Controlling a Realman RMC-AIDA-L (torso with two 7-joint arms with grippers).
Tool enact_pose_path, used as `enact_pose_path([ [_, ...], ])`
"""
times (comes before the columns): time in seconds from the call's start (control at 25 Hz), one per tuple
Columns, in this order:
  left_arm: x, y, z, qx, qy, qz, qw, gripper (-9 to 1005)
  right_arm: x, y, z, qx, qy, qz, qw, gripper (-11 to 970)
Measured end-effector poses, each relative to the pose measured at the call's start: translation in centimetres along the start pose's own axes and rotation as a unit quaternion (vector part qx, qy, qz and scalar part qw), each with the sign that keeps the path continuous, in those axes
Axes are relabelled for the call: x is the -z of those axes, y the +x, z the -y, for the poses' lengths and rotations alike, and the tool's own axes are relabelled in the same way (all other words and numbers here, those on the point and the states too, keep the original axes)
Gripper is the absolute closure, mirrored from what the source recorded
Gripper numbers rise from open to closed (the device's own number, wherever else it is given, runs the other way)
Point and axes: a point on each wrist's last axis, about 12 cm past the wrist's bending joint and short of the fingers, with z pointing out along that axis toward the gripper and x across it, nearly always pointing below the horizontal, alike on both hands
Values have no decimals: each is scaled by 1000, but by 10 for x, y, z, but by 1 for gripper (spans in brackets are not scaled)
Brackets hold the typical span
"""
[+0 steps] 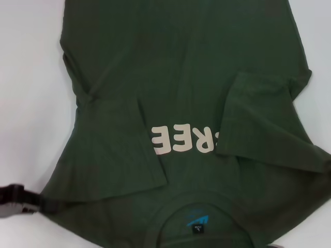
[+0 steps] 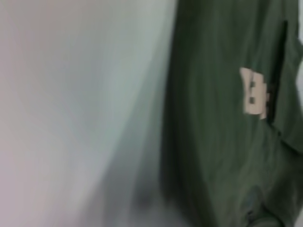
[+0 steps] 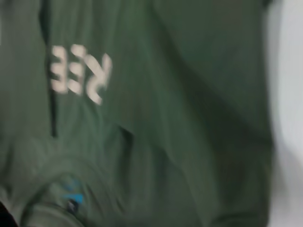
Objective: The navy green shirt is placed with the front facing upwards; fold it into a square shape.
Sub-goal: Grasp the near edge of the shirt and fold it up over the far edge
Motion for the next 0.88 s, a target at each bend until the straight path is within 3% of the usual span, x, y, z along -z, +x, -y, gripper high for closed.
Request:
enact_pose_path([
  [0.2, 4, -31, 22, -47, 25, 30, 998, 956, 9, -27, -15, 36, -27, 58, 997, 916],
  [0.4, 5, -77, 46, -62, 1, 71, 996, 956, 16, -62, -30, 58, -21, 109, 992, 915],
  [0.68, -16, -133, 75, -89, -36, 123, 988, 955, 15, -101, -46, 52, -1, 174, 983, 916],
  [0.88, -33, -165, 97, -113, -58, 168, 978, 954, 19, -118, -56, 58, -26, 238, 969, 916],
])
